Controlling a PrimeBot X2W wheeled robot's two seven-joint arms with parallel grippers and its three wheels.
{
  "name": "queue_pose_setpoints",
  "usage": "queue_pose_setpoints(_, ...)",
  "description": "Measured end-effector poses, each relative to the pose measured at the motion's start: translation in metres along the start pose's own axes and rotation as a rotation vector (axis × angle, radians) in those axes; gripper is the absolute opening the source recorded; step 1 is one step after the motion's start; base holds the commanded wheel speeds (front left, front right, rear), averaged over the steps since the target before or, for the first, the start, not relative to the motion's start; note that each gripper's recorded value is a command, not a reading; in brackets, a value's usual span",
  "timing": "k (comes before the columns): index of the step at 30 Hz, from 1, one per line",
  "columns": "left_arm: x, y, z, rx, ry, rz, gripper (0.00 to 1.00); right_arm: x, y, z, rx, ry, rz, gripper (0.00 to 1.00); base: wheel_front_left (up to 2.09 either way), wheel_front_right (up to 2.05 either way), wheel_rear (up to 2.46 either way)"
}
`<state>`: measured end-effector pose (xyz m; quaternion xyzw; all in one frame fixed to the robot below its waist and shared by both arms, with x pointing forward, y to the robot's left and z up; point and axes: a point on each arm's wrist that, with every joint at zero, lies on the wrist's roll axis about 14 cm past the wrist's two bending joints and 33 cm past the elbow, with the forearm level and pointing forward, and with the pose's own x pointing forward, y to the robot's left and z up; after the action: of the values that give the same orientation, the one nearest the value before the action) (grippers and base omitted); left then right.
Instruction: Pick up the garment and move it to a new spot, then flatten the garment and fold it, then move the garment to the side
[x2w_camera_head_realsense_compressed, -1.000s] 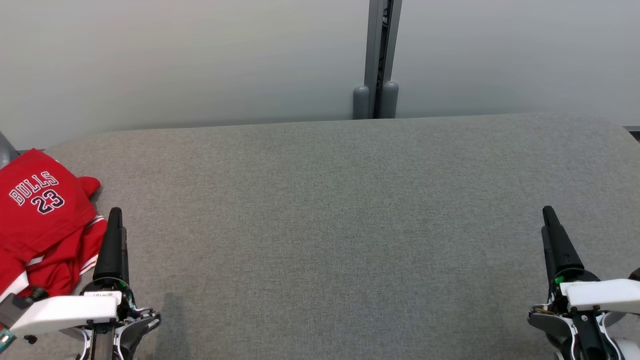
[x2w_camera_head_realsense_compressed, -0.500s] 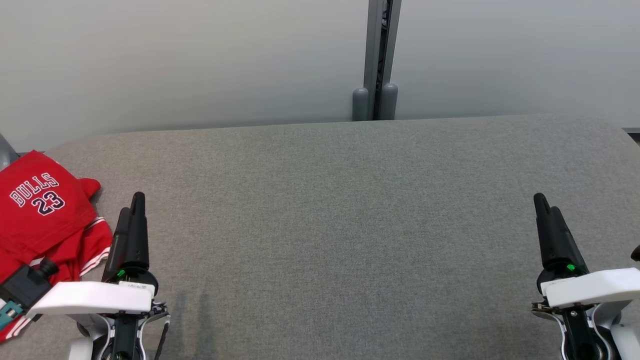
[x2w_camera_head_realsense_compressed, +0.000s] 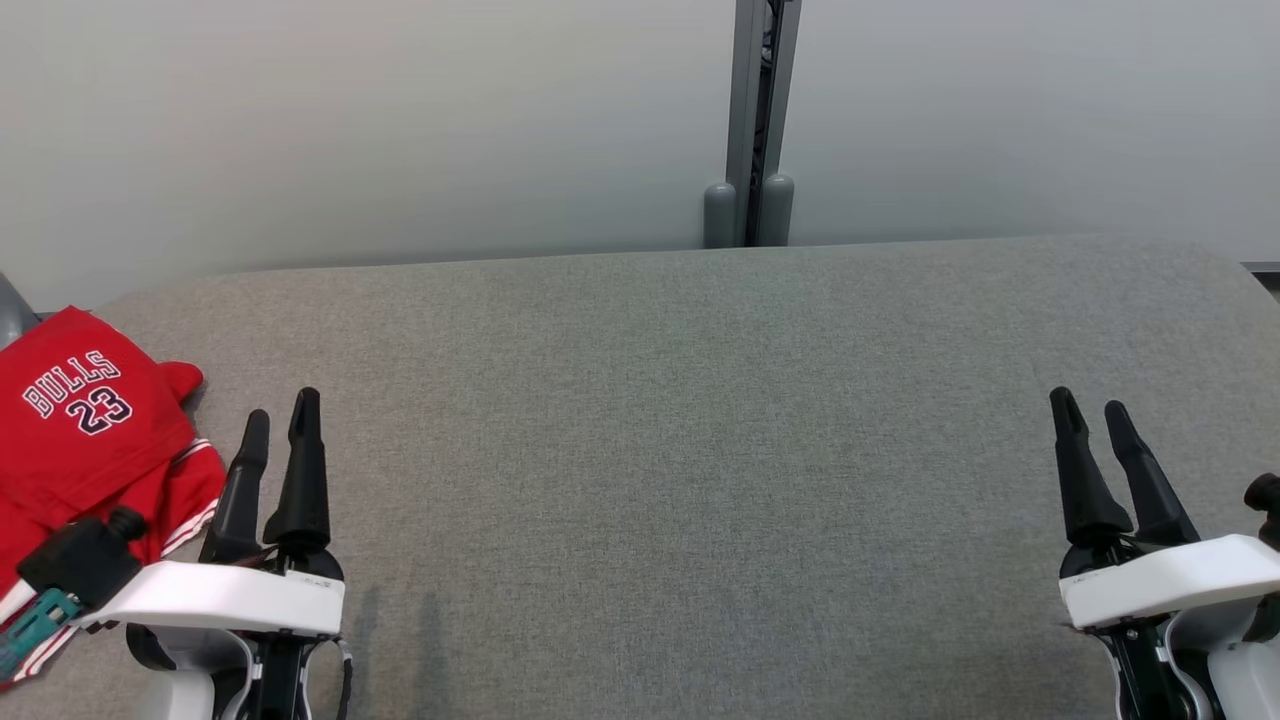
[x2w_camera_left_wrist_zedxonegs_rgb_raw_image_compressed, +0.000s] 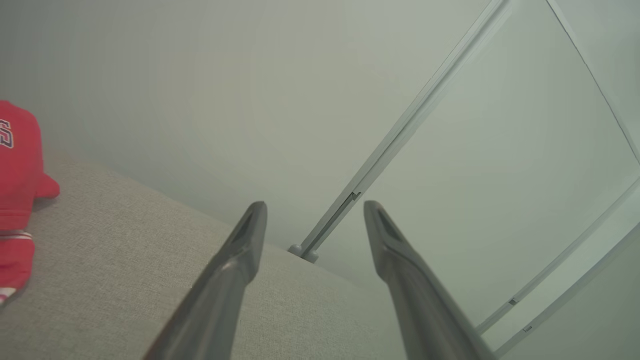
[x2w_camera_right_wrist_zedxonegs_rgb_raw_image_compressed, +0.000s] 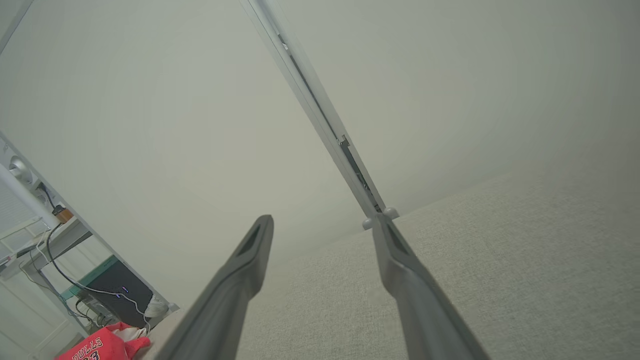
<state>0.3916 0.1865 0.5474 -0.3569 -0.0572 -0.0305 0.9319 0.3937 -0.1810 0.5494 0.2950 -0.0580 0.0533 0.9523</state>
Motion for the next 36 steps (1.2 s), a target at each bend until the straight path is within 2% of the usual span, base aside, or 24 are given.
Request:
queue_pose_setpoints(19,-0.006,0.01,-0.019,0.262,0.052,0.007,1.0,-0.005,-0.011,-0.011,-0.275,0.037,-0.007,1.0,0.0,0.0,0.0)
queue_pose_setpoints(36,-0.01,0.018,-0.026,0.423,0.069,0.012,1.0,-0.009,-0.013,-0.014,-0.405,0.036,-0.007,1.0,0.0,0.0,0.0)
